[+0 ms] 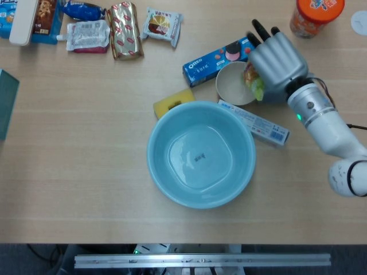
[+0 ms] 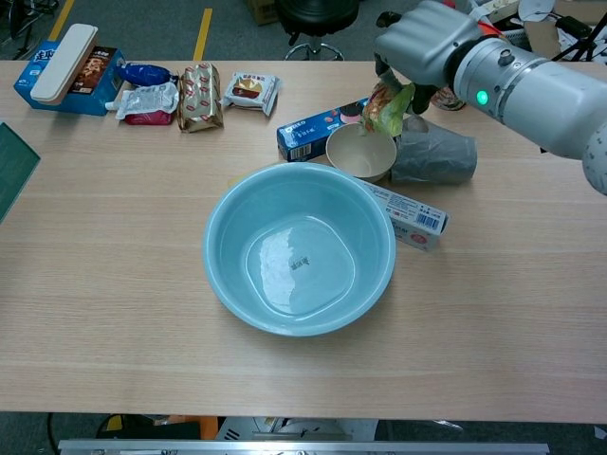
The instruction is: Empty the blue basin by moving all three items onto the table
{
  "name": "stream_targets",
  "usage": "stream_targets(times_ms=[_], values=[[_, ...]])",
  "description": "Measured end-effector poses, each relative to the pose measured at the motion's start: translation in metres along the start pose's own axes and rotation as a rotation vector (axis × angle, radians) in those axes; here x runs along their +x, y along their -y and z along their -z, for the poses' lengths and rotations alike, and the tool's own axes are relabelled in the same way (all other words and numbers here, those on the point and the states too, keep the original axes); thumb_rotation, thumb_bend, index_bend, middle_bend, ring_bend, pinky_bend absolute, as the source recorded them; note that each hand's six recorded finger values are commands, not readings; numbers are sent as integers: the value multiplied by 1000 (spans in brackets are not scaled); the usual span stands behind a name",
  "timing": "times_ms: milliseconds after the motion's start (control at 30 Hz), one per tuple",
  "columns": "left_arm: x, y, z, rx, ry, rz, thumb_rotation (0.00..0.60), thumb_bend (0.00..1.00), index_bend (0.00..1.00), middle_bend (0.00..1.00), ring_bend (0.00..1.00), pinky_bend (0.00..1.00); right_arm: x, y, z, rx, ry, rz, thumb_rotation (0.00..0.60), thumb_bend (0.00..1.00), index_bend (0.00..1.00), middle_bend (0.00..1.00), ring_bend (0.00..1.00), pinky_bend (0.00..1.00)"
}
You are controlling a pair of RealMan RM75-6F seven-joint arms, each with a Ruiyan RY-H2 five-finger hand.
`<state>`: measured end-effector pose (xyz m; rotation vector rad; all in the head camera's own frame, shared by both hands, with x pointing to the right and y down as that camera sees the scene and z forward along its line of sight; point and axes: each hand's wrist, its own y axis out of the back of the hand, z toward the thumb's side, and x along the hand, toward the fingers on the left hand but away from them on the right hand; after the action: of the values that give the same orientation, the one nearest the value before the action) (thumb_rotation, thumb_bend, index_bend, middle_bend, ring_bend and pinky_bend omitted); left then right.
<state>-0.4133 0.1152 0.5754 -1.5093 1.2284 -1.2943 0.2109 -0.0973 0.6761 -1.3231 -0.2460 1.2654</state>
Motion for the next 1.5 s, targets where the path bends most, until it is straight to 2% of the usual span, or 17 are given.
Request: stream_targets(times_ms=[67, 133, 300, 433, 600, 767, 867, 1133, 1267, 1400, 1500], values=[[1, 1, -1, 0, 2, 3, 600, 427, 459, 388, 321, 224, 3, 1, 2, -5, 6, 0, 600, 43, 0, 13, 28, 282], [1, 2, -1, 1, 2, 6, 600, 427, 459, 388, 321, 224, 6, 2, 5, -11, 11, 1, 600, 1, 0, 10, 26, 280], [1, 1, -2, 0, 5, 1, 600, 427, 459, 388, 321, 224, 11, 1, 13, -23, 30, 18, 600, 0, 0, 8, 23, 277], [4, 0, -1, 0, 5, -5, 600, 426, 459, 388, 321, 224, 26, -2, 31, -31, 75, 38, 600, 0, 0, 51, 27, 277], [11, 2, -2, -4, 17, -11, 600, 426, 459, 389, 321, 224, 68, -1, 73, -66, 188, 73, 600, 44, 8, 150, 106, 316], [19, 4, -6, -8, 34, -23, 600, 426, 457, 389, 321, 224, 126, 11, 117, -96, 320, 95, 600, 109, 141, 246, 189, 358], [22, 5, -6, -1, 36, -25, 600, 427, 457, 388, 321, 224, 159, 22, 131, -96, 372, 99, 600, 110, 197, 279, 220, 365], [25, 7, -11, 15, 55, -29, 600, 427, 457, 388, 321, 224, 246, 53, 152, -104, 512, 84, 600, 110, 235, 304, 245, 365], [25, 8, -13, 14, 67, -27, 600, 426, 457, 388, 321, 224, 286, 71, 155, -115, 579, 35, 600, 110, 235, 305, 245, 365], [25, 9, -11, 15, 64, -26, 600, 426, 457, 388, 321, 224, 312, 83, 155, -126, 619, 0, 600, 110, 236, 306, 245, 365], [24, 10, -12, 17, 70, -24, 600, 427, 457, 389, 320, 224, 320, 83, 156, -127, 628, 8, 600, 111, 236, 306, 245, 365]])
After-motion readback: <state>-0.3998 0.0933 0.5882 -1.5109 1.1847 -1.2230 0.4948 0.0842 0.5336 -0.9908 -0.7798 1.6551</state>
